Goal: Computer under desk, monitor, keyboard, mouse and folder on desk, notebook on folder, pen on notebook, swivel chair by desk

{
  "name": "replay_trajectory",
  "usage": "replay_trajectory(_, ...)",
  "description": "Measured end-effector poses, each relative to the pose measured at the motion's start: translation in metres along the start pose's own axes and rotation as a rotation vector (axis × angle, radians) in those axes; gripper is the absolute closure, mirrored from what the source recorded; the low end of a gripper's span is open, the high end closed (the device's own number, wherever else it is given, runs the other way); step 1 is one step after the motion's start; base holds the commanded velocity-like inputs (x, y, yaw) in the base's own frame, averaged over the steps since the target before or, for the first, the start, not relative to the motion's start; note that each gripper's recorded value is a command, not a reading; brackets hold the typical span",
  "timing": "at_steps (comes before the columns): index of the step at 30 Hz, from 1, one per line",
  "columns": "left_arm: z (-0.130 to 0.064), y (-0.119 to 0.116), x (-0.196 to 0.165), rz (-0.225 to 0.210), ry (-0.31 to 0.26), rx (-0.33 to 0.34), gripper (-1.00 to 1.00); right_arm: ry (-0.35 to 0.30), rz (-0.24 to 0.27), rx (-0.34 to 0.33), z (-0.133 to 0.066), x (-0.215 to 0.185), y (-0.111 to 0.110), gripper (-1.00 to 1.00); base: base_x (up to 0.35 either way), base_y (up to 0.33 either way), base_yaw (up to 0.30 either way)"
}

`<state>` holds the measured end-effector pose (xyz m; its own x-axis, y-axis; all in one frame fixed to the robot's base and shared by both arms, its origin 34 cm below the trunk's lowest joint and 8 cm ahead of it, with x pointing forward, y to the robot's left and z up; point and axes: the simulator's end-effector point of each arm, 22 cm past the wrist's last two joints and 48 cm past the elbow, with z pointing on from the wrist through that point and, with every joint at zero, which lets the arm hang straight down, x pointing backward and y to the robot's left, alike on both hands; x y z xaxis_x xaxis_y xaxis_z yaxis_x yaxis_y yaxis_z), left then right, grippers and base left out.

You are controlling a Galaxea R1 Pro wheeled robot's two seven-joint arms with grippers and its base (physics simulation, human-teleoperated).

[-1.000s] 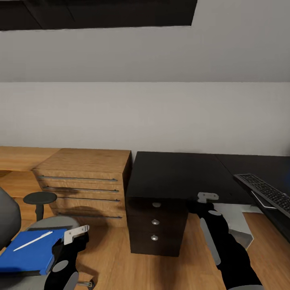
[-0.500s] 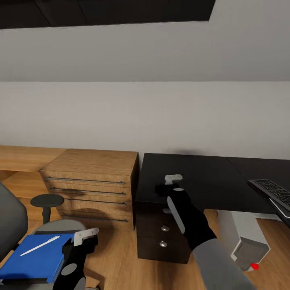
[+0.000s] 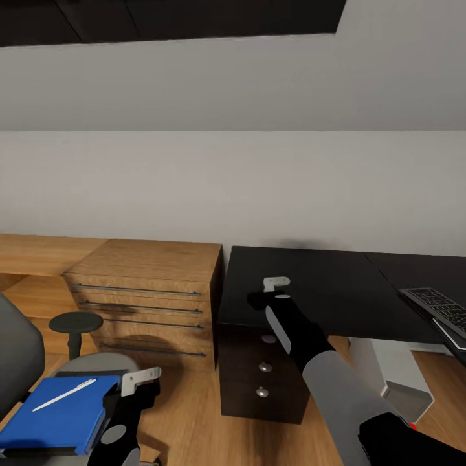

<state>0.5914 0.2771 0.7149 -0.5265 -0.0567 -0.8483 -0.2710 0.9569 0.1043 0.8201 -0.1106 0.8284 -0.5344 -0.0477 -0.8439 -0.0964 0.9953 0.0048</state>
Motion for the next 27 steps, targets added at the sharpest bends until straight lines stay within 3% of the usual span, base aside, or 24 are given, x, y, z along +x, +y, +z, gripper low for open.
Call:
replay_trajectory(5,0.000,-0.001,0.001,0.002,0.001,0.002,-1.00,0.003,0.004,-0.002,0.000,0.003,0.000,1.00,0.000,0.000,0.106)
replay_trajectory(21,0.001,-0.002,0.005,0.006,0.010,0.002,-1.00,0.022,-0.001,0.003,0.003,0.011,0.000,1.00,0.000,0.000,0.249)
replay_trajectory(27,0.001,-0.002,0.006,0.006,0.013,0.003,-1.00,0.023,-0.001,0.001,0.004,0.012,0.000,1.00,0.000,0.000,0.051)
